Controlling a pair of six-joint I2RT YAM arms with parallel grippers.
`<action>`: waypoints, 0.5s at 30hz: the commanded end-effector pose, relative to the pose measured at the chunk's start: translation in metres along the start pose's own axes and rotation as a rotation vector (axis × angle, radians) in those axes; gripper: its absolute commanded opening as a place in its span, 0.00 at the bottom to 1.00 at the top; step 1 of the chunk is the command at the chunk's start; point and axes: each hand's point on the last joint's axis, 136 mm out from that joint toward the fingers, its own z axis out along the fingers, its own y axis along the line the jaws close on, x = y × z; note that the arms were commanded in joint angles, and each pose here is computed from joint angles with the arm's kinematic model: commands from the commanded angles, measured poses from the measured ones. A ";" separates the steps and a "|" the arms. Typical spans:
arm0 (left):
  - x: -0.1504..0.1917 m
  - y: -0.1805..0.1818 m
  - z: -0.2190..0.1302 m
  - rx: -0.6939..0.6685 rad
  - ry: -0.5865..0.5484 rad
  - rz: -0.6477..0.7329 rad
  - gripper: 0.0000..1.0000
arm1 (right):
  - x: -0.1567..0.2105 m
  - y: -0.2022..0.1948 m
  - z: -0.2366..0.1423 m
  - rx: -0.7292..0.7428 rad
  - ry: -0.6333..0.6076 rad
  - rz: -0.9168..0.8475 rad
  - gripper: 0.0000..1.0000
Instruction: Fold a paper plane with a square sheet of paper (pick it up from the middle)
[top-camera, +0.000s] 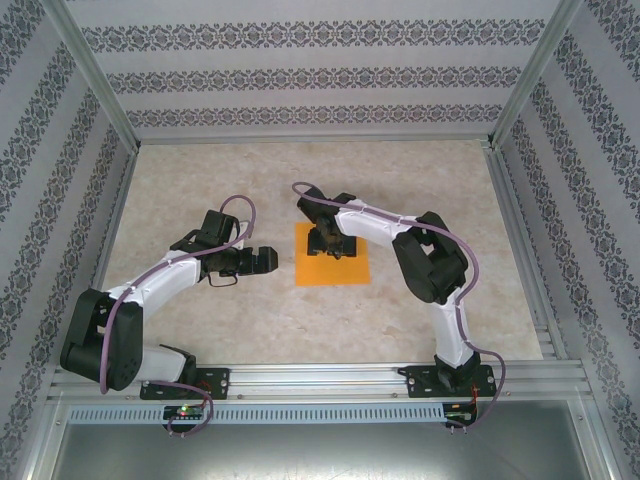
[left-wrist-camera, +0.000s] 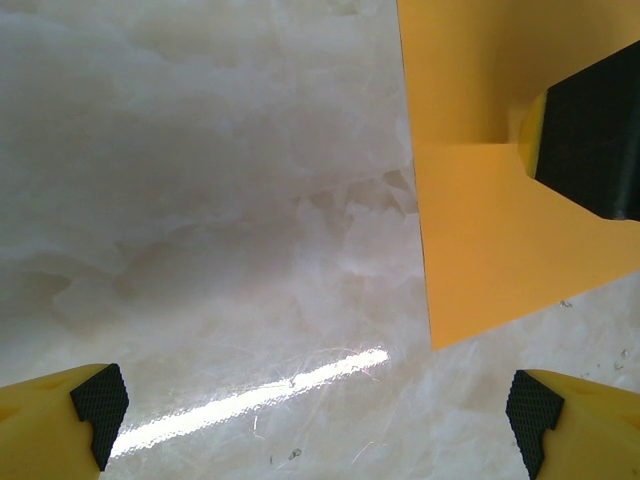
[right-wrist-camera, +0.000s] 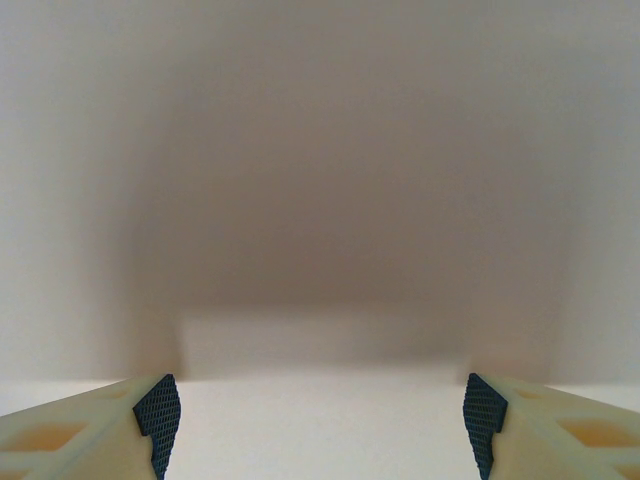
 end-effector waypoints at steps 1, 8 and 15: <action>-0.007 -0.003 -0.002 0.017 -0.015 0.013 1.00 | 0.007 -0.006 0.014 0.035 0.024 0.013 0.76; -0.008 -0.003 -0.001 0.018 -0.013 0.014 1.00 | 0.014 -0.011 0.027 0.066 0.045 0.000 0.72; -0.007 -0.002 0.000 0.018 -0.009 0.012 1.00 | 0.023 -0.016 0.039 0.079 0.058 0.009 0.69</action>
